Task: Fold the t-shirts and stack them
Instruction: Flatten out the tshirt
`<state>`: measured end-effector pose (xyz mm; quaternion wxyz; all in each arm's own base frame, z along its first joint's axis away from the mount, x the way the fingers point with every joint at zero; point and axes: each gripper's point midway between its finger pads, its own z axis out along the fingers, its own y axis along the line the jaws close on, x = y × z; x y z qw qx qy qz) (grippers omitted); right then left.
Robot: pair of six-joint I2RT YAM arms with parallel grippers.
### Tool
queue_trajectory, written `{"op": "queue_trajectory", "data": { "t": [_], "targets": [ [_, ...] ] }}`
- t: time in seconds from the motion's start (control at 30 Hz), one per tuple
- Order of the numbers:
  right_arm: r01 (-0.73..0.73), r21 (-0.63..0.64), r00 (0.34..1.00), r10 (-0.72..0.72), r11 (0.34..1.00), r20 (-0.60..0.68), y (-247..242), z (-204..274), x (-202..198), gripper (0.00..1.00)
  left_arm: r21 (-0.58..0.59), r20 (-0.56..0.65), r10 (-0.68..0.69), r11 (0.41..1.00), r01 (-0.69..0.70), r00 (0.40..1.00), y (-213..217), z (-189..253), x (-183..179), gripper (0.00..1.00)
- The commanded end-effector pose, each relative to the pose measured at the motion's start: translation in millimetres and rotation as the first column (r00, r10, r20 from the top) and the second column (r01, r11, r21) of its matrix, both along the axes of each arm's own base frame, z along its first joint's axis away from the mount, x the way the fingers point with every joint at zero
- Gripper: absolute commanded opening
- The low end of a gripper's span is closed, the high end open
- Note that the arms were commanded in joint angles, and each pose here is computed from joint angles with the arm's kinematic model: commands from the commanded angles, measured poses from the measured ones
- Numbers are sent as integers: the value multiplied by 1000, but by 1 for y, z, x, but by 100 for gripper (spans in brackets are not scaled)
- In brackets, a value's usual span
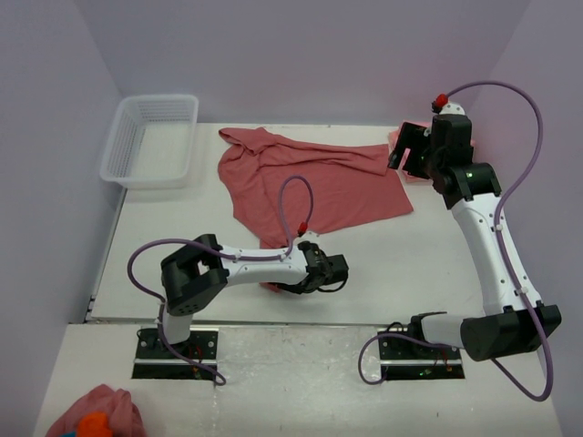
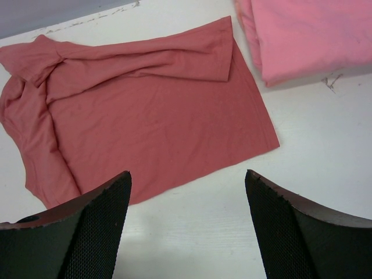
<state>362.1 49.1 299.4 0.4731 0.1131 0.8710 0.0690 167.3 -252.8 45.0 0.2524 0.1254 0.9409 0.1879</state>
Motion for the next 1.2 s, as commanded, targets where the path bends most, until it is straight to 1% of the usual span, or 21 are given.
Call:
{"op": "queue_trajectory", "data": {
  "t": [0.0, 0.1, 0.33, 0.43, 0.5, 0.53, 0.63, 0.67, 0.7, 0.73, 0.8, 0.83, 0.87, 0.97, 1.0, 1.07, 1.17],
  "targets": [
    [16, 10, 999, -16, 1000, 47, -2, 12, 2, 80, -9, -12, 10, 1000, -10, 1000, -2, -11, -1, 48],
    [14, 5, 998, -14, 1000, 55, -3, 14, 1, 80, -17, -34, 3, 1000, -3, 999, -3, -19, -4, 48],
    [14, 4, 998, -14, 1000, 59, -4, 14, 0, 80, 9, -49, -3, 1000, 4, 999, 0, -29, -6, 48],
    [10, 6, 998, -10, 1000, 58, -3, 14, 1, 80, 8, -57, -6, 1000, 6, 998, 0, -32, -8, 44],
    [14, 3, 998, -14, 1000, 58, -4, 14, 2, 80, 9, -59, -6, 1000, 6, 998, 1, -33, -8, 36],
    [17, 2, 998, -17, 1000, 60, -4, 15, 2, 80, 10, -57, -5, 1000, 5, 998, 2, -32, -8, 29],
    [24, -2, 999, -24, 1000, 47, -6, 11, 4, 80, 3, -56, -1, 1000, 1, 998, 1, -30, -8, 21],
    [33, -5, 998, -33, 999, 46, -7, 11, 5, 80, 5, -55, 1, 1000, -1, 999, 2, -29, -9, 16],
    [38, -7, 998, -37, 999, 42, -8, 9, 5, 80, -2, -52, 2, 1000, -2, 999, 1, -27, -8, 13],
    [45, -8, 998, -45, 999, 35, -9, 7, 6, 80, -3, -50, 3, 1000, -3, 999, 0, -25, -8, 7],
    [83, -27, 997, -83, 996, 7, -16, -2, 6, 80, 5, -37, 9, 1000, -9, 999, 3, -20, -6, 0],
    [93, -38, 995, -94, 995, -23, -18, -13, 9, 80, -7, -22, 14, 1000, -14, 1000, 0, -13, -4, 0],
    [110, -45, 993, -112, 993, -39, -21, -19, 10, 80, 9, -4, 21, 1000, -21, 1000, 4, -6, -2, 0],
    [144, -39, 983, -147, 989, -113, -28, -48, 13, 79, -21, 50, 36, 999, -35, 998, 2, 25, 5, 0],
    [145, -32, 980, -148, 989, -136, -28, -57, 15, 80, -50, 69, 40, 998, -37, 997, -4, 38, 9, 0],
    [171, -32, 964, -174, 985, -199, -34, -81, 19, 79, -48, 109, 65, 997, -60, 992, 4, 64, 12, 0],
    [205, -36, 936, -206, 978, -284, -45, -110, 27, 79, -147, 147, 68, 988, -46, 987, -3, 98, 17, 0]
  ]
}}
